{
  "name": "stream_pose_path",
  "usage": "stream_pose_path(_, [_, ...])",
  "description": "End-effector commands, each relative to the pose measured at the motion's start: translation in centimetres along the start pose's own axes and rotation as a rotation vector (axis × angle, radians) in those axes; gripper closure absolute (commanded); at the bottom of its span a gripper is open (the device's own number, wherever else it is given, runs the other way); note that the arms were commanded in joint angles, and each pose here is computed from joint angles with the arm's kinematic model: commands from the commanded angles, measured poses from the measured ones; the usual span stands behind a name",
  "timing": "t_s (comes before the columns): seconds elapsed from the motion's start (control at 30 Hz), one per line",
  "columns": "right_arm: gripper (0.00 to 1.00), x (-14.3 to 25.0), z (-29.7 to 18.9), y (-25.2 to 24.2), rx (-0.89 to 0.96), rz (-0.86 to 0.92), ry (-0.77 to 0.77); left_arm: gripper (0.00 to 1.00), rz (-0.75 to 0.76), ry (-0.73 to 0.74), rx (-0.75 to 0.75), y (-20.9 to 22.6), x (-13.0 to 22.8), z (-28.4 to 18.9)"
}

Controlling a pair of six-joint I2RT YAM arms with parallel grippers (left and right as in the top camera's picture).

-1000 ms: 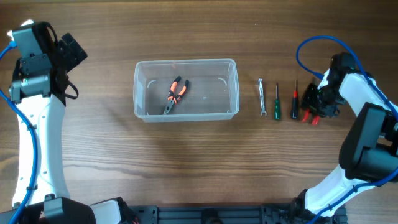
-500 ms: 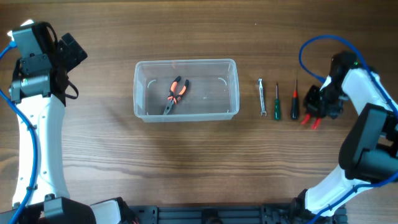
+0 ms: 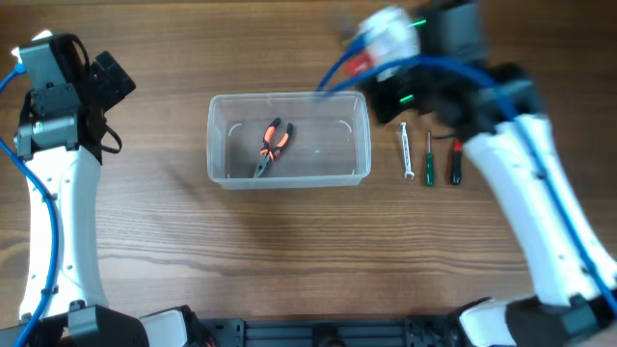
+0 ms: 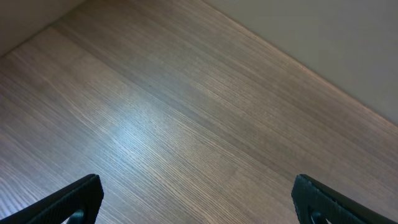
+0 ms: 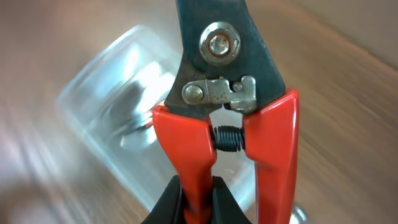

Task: Pack container
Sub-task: 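Move the snips into the container and release them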

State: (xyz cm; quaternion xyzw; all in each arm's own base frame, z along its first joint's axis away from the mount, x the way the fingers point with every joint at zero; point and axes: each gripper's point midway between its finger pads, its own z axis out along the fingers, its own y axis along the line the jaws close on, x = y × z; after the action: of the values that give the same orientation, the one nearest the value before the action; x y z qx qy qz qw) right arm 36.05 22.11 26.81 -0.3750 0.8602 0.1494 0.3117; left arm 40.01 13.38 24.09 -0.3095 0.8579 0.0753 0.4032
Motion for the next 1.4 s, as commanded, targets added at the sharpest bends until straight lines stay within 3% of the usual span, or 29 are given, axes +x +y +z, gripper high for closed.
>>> stream_pose_path(0.0, [0.96,1.9,5.9,4.4,-0.152,-0.386,0.107,0.00,-0.007,-0.011,-0.016,0.3,-0.4,0.1])
stream_pose_path(0.17, [0.96,7.5,14.3,3.7,-0.274,-0.681,0.294,0.00,-0.007,-0.011,-0.016,0.3,-0.4,0.1])
stream_pose_path(0.3, [0.96,11.6,17.9,1.4,-0.269,-0.738,0.442,0.00,-0.007,-0.011,-0.017,0.4,-0.4,0.1])
stream_pose_path(0.53, [0.95,12.0,20.7,0.5,-0.249,-0.770,0.429,0.00,-0.007,-0.011,-0.016,0.3,-0.4,0.1])
stream_pose_path(0.63, [0.66,11.4,21.0,-1.0,-0.148,-0.723,0.445,0.00,-0.007,-0.011,-0.017,0.4,-0.4,0.1])
stream_pose_path(0.67, [0.63,11.4,20.9,-1.6,-0.113,-0.696,0.460,0.00,-0.007,-0.012,-0.016,0.3,-0.4,0.1])
stream_pose_path(0.83, [0.60,9.9,17.5,-3.2,0.066,-0.422,0.501,0.00,-0.006,-0.010,-0.017,0.4,-0.4,0.1])
stream_pose_path(0.93, [0.58,6.1,13.4,-3.2,0.159,-0.179,0.396,0.00,-0.006,-0.010,-0.017,0.4,-0.4,0.1])
stream_pose_path(1.13, [0.38,-0.4,0.3,-6.4,0.330,0.146,0.064,0.00,-0.006,-0.008,-0.018,0.4,-0.3,0.1])
stream_pose_path(1.23, [0.29,1.9,-5.2,-11.9,0.449,0.454,-0.001,0.00,-0.006,-0.008,-0.018,0.4,-0.3,0.1])
stream_pose_path(1.37, [0.18,10.4,-5.9,-17.2,0.533,0.740,0.149,0.00,-0.006,-0.008,-0.018,0.4,-0.3,0.1])
